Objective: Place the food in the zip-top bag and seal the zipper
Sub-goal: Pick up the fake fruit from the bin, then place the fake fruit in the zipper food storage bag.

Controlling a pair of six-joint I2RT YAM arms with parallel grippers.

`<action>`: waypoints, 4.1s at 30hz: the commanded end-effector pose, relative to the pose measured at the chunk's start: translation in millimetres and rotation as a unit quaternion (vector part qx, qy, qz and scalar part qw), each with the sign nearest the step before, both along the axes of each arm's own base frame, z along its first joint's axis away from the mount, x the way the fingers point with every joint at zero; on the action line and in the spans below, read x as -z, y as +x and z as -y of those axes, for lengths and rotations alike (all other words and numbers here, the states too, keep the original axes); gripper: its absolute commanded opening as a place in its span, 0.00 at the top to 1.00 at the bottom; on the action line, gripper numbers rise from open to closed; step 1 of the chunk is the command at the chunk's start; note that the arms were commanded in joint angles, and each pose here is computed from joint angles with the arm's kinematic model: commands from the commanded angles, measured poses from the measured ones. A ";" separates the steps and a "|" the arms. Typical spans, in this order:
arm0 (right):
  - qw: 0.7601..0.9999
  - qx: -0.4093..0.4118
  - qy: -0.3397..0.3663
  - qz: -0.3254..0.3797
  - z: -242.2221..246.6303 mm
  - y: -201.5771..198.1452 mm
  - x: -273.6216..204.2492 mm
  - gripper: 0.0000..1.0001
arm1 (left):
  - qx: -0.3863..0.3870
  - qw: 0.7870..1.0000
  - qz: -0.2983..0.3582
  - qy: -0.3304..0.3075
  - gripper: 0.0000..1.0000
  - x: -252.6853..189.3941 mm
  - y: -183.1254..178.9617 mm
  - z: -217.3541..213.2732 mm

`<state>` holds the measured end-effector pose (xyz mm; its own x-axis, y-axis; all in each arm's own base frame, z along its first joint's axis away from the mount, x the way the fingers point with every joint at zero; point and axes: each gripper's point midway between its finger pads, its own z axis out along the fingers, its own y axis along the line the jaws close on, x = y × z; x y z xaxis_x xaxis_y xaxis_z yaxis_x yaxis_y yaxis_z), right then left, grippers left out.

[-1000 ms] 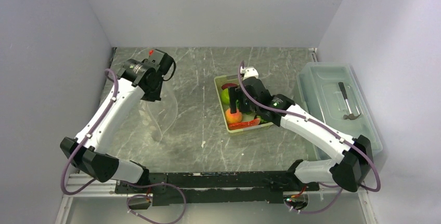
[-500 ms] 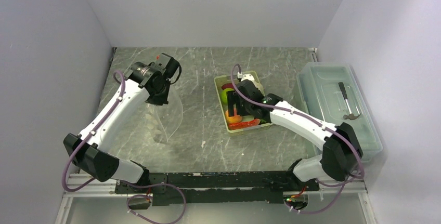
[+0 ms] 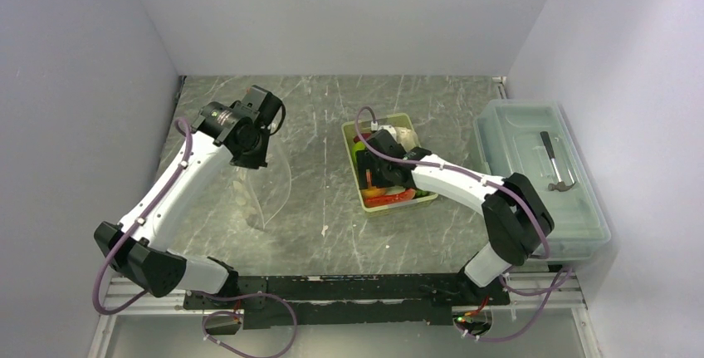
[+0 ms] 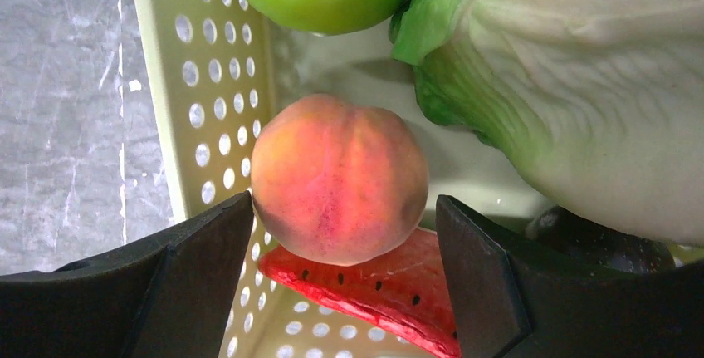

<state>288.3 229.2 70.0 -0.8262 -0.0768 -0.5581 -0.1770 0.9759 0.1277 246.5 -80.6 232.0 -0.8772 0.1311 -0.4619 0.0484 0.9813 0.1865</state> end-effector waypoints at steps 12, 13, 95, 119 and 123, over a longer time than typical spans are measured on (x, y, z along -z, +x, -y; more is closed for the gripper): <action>1.000 0.003 0.021 0.011 -11.7 15.6 -2.8 0.37 | -0.010 1.000 0.011 -0.014 1.00 -2.1 -4.3 0.7; 1.000 0.004 0.018 0.013 -10.5 15.4 -4.6 0.40 | -0.009 1.000 0.010 -0.013 1.00 -1.9 -4.4 1.0; 0.881 -0.396 0.190 0.177 -206.9 -101.8 -186.8 0.44 | 0.044 0.989 0.030 -0.139 1.00 -41.6 -8.8 42.8; 0.874 -0.329 0.215 0.287 -157.6 -95.4 -280.2 0.02 | 0.040 0.990 0.027 -0.134 1.00 -33.8 -10.9 40.4; 0.890 -0.291 0.180 0.303 -136.1 -82.9 -280.6 0.03 | 0.038 0.990 0.031 -0.133 1.00 -34.6 -11.0 39.2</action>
